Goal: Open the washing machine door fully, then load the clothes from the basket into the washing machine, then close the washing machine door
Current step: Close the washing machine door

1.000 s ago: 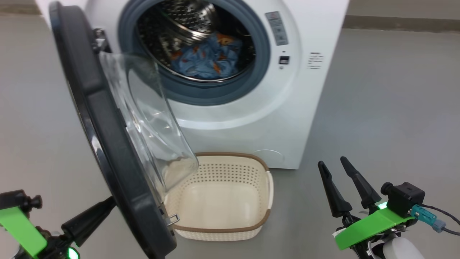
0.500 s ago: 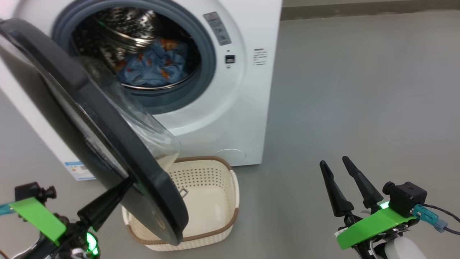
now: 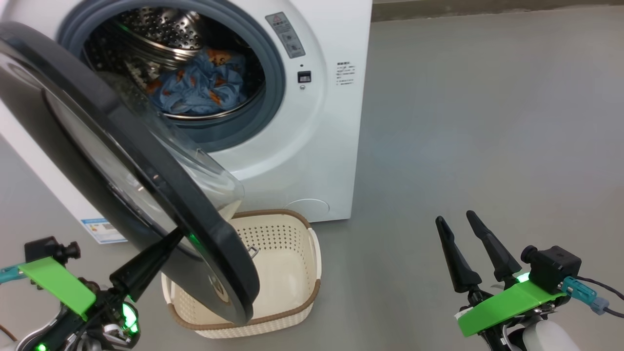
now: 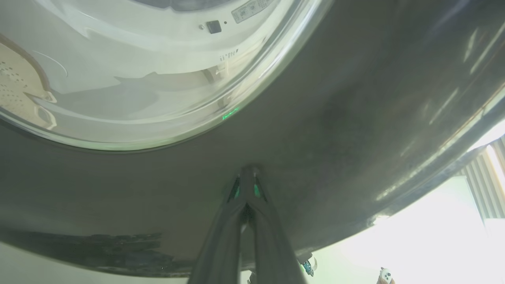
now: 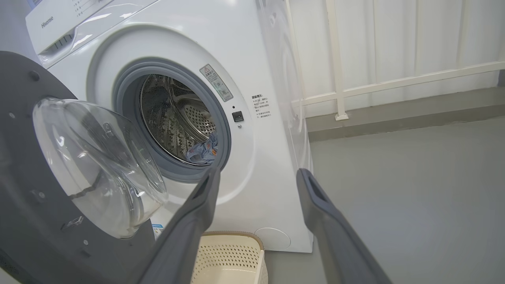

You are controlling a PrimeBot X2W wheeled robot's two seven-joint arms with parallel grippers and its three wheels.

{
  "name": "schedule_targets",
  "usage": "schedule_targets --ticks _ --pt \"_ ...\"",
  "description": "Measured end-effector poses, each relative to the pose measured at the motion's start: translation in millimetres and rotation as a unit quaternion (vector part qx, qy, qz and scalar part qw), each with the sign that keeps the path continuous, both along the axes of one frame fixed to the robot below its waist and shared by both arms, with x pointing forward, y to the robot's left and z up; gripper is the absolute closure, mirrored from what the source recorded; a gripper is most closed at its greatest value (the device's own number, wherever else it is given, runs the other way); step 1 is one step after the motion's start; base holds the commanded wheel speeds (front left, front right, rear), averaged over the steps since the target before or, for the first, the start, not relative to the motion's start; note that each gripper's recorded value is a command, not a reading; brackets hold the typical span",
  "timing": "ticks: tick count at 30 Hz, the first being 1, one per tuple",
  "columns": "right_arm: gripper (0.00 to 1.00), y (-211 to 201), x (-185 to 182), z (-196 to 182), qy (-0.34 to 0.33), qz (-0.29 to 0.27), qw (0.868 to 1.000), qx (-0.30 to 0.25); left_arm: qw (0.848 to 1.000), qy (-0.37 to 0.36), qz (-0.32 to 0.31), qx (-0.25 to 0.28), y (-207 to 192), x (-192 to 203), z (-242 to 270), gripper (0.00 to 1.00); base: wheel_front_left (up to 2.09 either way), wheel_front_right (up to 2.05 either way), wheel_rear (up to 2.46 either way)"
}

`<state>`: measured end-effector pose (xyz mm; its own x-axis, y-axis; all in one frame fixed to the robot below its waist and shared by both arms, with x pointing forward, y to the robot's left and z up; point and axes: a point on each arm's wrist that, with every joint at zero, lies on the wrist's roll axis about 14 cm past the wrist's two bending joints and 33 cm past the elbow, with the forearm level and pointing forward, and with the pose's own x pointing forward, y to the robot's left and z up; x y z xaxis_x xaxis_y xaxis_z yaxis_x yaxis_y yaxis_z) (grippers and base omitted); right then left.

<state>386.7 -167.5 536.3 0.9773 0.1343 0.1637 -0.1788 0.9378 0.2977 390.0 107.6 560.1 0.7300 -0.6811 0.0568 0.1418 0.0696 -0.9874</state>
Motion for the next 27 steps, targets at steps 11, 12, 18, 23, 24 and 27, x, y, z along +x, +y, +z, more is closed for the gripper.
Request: schedule_targets --ticks 11,12,18,23,24,27 --pt "0.00 15 6 1 -0.002 0.021 1.000 0.002 0.996 -0.042 0.067 0.050 35 -5 10 0.86 0.00 0.00 0.00" --pt "0.00 17 6 1 -0.002 0.023 1.000 0.003 0.994 -0.047 0.076 0.058 40 -6 10 0.60 0.00 0.00 0.00" --pt "0.00 25 10 0 0.000 0.034 0.999 0.003 0.983 -0.062 0.135 0.110 63 -11 6 0.00 0.00 0.00 0.00" --pt "0.00 31 13 -1 0.000 0.044 0.999 0.002 0.961 -0.092 0.198 0.171 82 -10 12 0.00 0.00 0.00 0.00" --pt "0.00 32 13 -1 0.000 0.045 0.999 0.002 0.954 -0.100 0.209 0.188 85 -10 13 0.00 0.00 0.00 0.00" --pt "0.00 34 13 0 -0.001 0.048 0.999 0.001 0.936 -0.115 0.233 0.239 90 -14 8 0.00 0.00 0.00 0.00"
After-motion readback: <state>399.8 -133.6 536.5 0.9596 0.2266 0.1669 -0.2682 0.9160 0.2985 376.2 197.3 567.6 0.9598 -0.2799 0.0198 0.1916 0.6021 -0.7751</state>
